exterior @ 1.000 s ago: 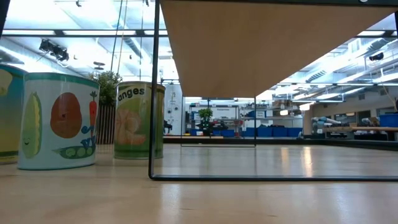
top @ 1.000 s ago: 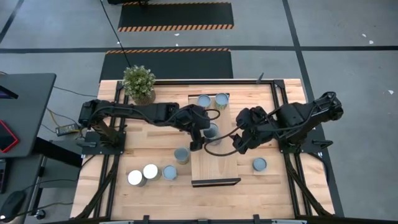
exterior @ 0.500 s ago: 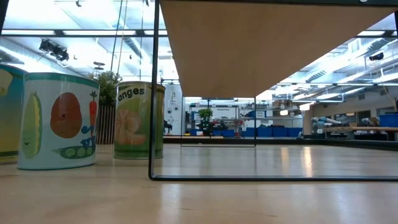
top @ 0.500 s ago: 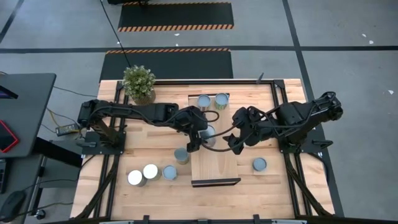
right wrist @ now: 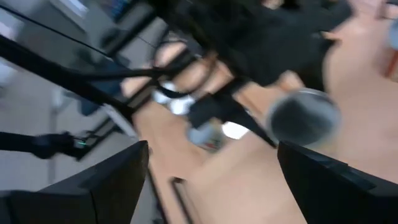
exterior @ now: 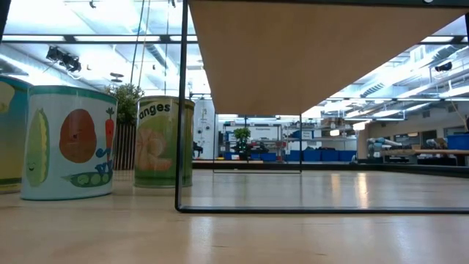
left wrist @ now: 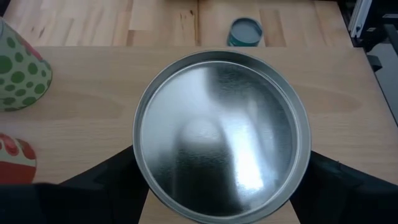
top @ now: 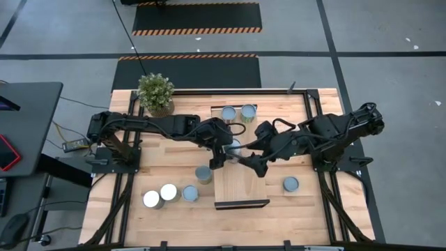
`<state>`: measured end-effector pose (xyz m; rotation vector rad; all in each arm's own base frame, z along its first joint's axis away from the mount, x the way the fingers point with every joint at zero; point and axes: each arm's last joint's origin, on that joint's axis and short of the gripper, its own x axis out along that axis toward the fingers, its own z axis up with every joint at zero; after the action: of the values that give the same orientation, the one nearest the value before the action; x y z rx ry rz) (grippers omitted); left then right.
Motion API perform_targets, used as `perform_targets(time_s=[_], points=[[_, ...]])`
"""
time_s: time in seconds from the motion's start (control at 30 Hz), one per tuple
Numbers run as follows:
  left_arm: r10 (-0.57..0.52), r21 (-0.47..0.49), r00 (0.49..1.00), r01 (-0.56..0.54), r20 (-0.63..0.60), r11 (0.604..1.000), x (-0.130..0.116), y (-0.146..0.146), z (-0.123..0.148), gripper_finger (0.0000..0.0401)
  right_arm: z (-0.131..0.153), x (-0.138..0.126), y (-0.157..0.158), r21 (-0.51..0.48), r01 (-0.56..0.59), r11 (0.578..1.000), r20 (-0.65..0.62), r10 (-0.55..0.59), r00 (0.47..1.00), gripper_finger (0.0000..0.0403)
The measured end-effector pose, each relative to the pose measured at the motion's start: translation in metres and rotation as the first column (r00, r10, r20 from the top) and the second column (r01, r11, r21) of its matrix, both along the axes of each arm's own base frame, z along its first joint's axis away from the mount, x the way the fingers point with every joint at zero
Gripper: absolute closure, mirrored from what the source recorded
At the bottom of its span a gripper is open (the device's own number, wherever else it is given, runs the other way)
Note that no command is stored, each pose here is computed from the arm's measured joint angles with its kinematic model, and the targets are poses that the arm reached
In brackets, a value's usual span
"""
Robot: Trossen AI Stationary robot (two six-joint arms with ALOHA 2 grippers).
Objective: Pick and place cans onto a shelf
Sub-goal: Put the canned peaches on the shelf
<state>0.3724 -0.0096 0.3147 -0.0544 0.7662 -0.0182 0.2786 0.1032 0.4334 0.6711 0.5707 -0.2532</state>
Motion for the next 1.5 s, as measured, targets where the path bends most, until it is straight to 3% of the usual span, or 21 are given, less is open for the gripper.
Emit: perform_targets(time_s=[0.33,0.73,1.0,1.1,1.2,1.5], points=[[-0.004,0.007,1.000,0.004,-0.001,1.000,0.000,0.002,0.000,0.0085,0.023,0.012,0.006,0.113,-0.032,0.993,0.256,0.002,0.967,0.0039],[0.052,-0.093,0.998,-0.053,-0.018,0.994,-0.001,0.001,0.000,0.0085,0.048,0.018,0.008,0.202,-0.071,0.977,0.488,-0.037,0.872,0.0039],[0.010,-0.157,1.000,-0.013,-0.018,0.987,-0.001,-0.001,0.000,0.0082,0.056,0.018,0.008,0.225,-0.086,0.971,0.549,-0.053,0.834,0.0039],[-0.001,-0.168,1.000,-0.004,-0.029,0.986,-0.001,0.000,-0.001,0.0050,0.056,0.018,0.008,0.225,-0.086,0.971,0.549,-0.053,0.834,0.0039],[-0.014,-0.150,0.999,0.008,-0.040,0.989,-0.001,0.002,-0.004,0.0011,0.056,0.018,0.008,0.225,-0.086,0.971,0.549,-0.053,0.834,0.0039],[-0.001,-0.105,0.999,0.004,0.034,0.994,0.000,0.006,0.005,0.0006,0.056,0.018,0.008,0.225,-0.086,0.971,0.549,-0.053,0.834,0.0039]])
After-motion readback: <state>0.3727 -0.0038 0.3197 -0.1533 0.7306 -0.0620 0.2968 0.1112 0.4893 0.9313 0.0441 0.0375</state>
